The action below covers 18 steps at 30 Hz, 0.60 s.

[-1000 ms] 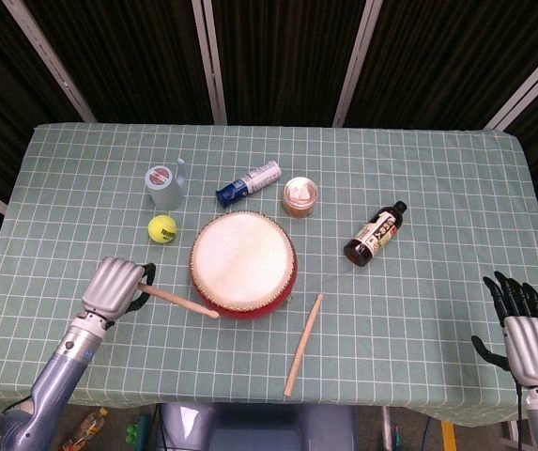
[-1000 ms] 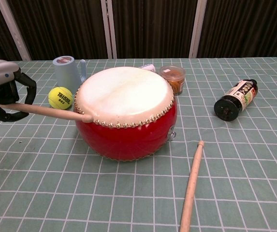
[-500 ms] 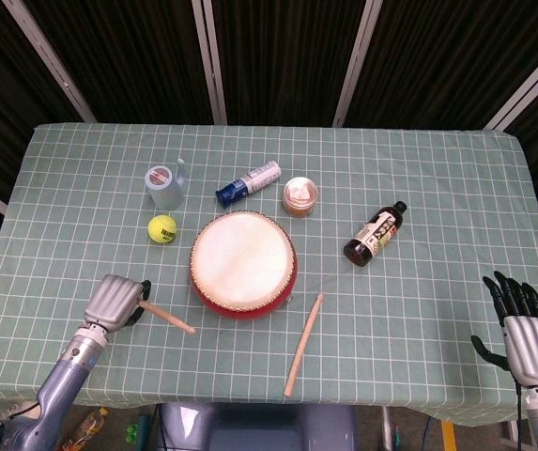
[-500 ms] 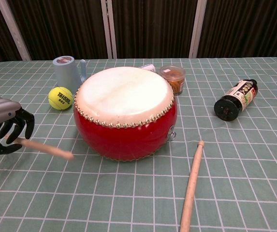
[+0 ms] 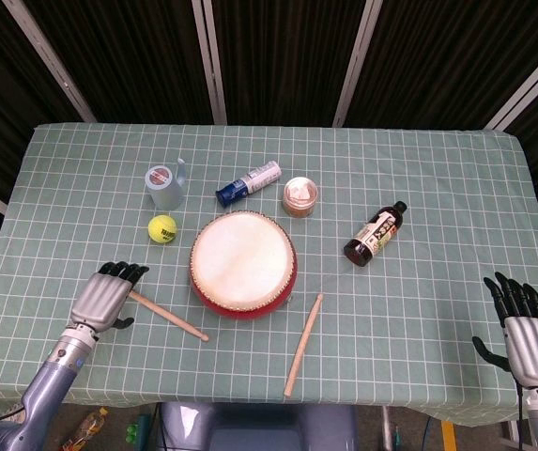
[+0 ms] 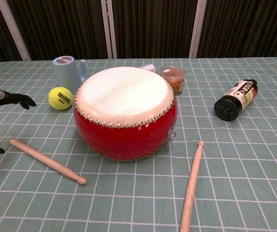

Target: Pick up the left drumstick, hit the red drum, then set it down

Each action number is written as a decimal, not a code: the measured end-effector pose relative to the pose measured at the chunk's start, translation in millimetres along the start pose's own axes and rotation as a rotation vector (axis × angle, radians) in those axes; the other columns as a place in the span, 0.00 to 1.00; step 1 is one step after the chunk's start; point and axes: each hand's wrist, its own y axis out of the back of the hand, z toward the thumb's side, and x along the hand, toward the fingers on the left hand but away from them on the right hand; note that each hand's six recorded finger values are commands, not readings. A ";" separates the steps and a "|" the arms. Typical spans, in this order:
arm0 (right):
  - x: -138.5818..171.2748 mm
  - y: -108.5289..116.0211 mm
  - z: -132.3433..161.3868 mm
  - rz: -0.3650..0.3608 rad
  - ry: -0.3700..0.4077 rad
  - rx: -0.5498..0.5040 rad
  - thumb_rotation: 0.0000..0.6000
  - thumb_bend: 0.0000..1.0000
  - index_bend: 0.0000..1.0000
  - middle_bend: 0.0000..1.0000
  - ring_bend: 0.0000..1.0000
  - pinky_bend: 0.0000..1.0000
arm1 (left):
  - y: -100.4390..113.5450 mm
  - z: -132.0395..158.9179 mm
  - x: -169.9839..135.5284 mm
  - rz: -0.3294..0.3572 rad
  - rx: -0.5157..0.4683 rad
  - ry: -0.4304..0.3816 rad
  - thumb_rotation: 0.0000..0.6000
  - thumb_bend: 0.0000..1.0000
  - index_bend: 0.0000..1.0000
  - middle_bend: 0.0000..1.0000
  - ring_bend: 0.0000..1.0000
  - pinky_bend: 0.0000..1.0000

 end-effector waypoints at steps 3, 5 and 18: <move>-0.6 0.2 0.0 0.000 0.003 0.004 1.00 0.30 0.00 0.00 0.00 0.00 | 10.7 -8.8 -9.8 0.044 -0.019 0.012 1.00 0.00 0.02 0.04 0.04 0.09; -0.8 0.3 0.6 -0.001 0.006 0.006 1.00 0.30 0.00 0.00 0.00 0.00 | 17.1 -15.7 -18.0 0.077 -0.035 0.023 1.00 0.00 0.00 0.01 0.00 0.06; -1.5 4.0 -1.1 -0.035 0.009 0.038 1.00 0.30 0.00 0.00 0.00 0.00 | 29.9 -76.0 -97.2 0.297 -0.032 0.124 1.00 0.00 0.00 0.00 0.00 0.00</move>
